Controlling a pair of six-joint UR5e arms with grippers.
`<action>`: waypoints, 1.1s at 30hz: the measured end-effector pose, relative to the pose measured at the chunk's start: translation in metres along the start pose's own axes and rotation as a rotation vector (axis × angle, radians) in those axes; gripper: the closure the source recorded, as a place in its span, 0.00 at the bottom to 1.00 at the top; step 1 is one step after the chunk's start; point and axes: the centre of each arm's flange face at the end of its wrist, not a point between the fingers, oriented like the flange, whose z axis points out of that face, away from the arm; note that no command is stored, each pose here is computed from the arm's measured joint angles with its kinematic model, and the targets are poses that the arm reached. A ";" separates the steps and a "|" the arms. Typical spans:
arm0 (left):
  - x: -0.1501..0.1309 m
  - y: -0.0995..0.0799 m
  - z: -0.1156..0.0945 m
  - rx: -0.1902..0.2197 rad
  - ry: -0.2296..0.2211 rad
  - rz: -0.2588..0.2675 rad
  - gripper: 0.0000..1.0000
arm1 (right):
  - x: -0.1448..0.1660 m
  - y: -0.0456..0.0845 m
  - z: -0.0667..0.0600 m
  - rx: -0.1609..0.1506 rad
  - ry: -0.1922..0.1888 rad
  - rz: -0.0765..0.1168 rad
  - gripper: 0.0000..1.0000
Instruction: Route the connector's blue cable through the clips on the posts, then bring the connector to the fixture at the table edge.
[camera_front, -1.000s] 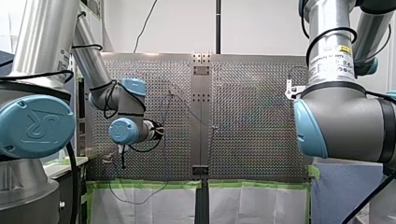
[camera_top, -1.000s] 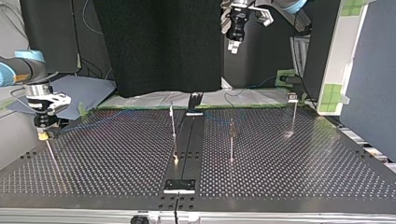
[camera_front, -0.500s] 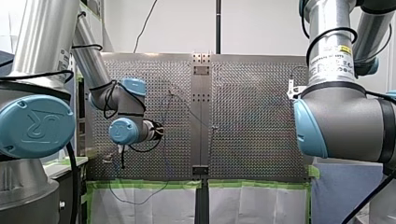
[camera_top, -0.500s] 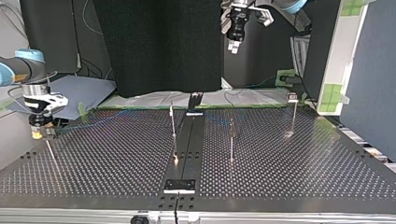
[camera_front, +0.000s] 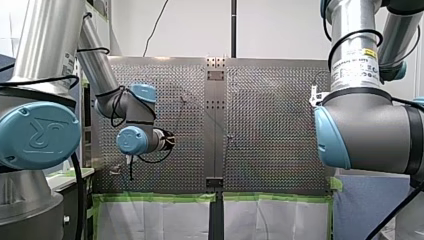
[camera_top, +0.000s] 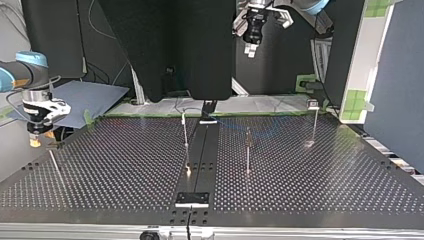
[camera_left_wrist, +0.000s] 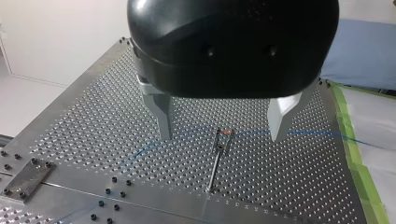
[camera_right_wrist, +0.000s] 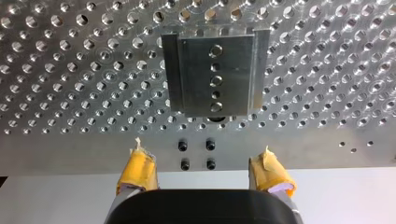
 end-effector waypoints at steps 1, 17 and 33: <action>0.000 0.000 0.000 0.000 0.000 0.000 0.00 | 0.000 0.000 0.000 -0.001 -0.003 0.001 0.02; 0.000 0.001 0.000 -0.002 0.000 0.001 0.00 | -0.009 -0.020 -0.013 -0.022 -0.094 -0.043 0.02; 0.000 0.000 0.001 0.001 0.001 0.001 0.00 | 0.015 -0.084 -0.054 0.093 -0.042 -0.068 0.02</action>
